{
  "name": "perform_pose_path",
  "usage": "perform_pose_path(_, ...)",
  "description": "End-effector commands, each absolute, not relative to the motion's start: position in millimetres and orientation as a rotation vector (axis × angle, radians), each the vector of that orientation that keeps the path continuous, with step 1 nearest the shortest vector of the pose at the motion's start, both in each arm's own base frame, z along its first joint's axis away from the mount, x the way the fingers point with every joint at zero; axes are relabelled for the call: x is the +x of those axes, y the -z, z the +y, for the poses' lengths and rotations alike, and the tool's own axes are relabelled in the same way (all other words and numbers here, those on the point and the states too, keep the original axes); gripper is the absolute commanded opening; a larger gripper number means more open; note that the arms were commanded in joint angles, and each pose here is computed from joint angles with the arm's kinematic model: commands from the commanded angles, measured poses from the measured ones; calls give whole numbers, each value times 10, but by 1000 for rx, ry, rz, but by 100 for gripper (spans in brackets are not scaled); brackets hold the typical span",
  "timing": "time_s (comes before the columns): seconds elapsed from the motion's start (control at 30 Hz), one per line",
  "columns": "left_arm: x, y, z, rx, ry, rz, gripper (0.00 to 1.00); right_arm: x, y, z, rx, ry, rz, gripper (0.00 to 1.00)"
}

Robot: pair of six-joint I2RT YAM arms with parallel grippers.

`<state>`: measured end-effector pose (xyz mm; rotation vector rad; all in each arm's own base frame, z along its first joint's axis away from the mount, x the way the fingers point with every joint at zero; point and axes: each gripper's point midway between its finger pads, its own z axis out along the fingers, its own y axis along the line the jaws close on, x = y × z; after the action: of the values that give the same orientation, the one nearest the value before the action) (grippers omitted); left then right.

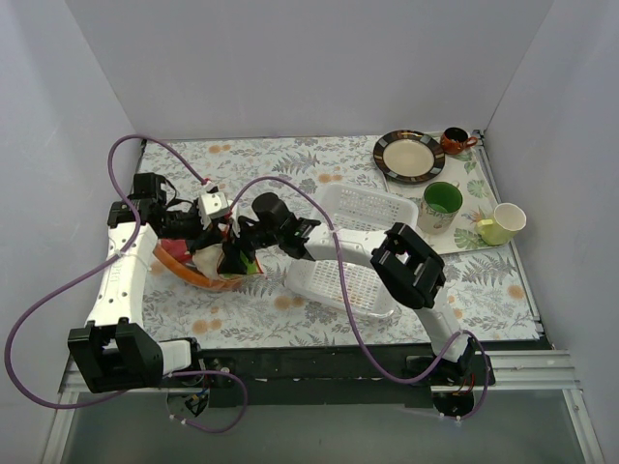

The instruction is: Open the zip-top bag and remove the fake food

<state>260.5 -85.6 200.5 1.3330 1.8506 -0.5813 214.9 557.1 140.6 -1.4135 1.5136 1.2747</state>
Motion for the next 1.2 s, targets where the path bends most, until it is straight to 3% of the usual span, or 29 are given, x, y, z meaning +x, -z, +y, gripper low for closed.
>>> perform_pose_path(0.0, 2608, -2124, -925, 1340, 594, 1805, 2, 2116, -1323, 5506, -1436, -1249, 1526, 58)
perform_pose_path(0.07, 2618, -2071, -894, 1343, 576, 1824, 2, 2128, -1413, 5481, -1425, -1263, 1518, 37)
perform_pose_path(0.1, 2642, -2045, -868, 1347, 556, 1832, 2, 2122, -1480, 5458, -1419, -1271, 1511, 20)
perform_pose_path(0.17, 2652, -2011, -847, 1348, 546, 1842, 1, 2132, -1555, 5411, -1416, -1278, 1500, 11)
perform_pose_path(0.7, 2720, -1882, -788, 1350, 507, 1871, 1, 2115, -2329, 4924, -1373, -1145, 1381, 16)
perform_pose_path(1.17, 2878, -2200, -755, 1313, 435, 1843, 3, 2997, -2791, 4566, -1198, -785, 1449, 15)
